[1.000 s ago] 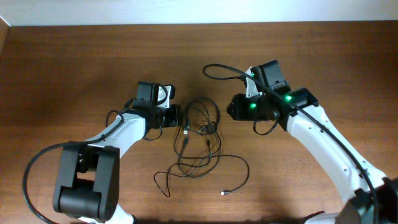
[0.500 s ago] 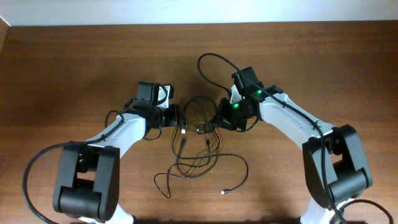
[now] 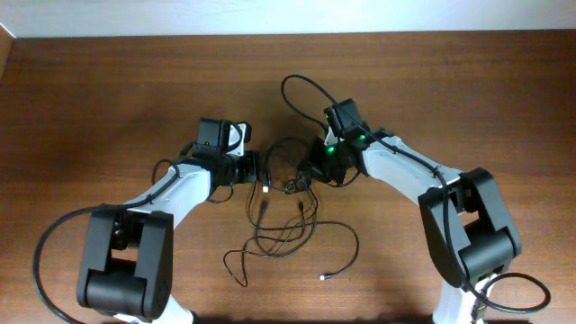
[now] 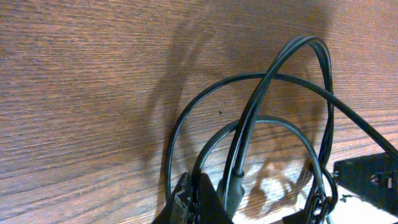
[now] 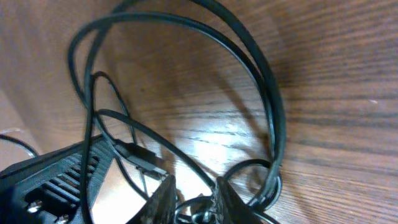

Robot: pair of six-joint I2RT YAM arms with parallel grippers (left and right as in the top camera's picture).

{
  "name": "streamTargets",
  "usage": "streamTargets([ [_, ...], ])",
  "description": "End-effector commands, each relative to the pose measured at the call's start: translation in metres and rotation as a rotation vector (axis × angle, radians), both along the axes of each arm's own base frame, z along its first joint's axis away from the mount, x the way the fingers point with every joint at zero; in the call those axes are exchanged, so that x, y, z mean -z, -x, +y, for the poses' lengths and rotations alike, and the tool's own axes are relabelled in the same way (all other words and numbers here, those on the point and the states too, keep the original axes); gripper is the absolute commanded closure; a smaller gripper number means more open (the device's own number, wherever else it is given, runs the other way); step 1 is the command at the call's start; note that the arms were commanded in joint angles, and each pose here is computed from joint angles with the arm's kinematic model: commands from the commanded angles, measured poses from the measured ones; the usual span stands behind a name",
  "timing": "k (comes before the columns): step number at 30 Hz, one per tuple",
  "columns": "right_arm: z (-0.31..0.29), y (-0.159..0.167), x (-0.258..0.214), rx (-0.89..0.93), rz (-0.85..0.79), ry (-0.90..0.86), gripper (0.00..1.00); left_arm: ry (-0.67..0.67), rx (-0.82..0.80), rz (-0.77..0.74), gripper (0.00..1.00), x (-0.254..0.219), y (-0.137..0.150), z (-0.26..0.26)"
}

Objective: Untangle cables

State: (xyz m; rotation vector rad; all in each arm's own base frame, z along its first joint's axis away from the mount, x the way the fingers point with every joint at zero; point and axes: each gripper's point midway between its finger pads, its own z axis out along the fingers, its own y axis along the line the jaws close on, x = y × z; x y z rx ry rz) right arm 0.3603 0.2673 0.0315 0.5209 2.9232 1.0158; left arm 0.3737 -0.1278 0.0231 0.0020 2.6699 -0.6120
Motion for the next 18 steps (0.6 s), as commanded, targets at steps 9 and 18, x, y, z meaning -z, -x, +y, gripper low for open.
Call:
streamTargets([
  [9, -0.007, 0.019, 0.037, 0.011, 0.081, 0.139, 0.96, -0.007, 0.015, -0.001, 1.0, 0.002, 0.001, 0.0],
  [18, -0.01, 0.005, 0.0, -0.016, -0.073, 0.166, 0.96, 0.028, -0.022, 0.08, 0.01, -0.005, 0.009, 0.001],
])
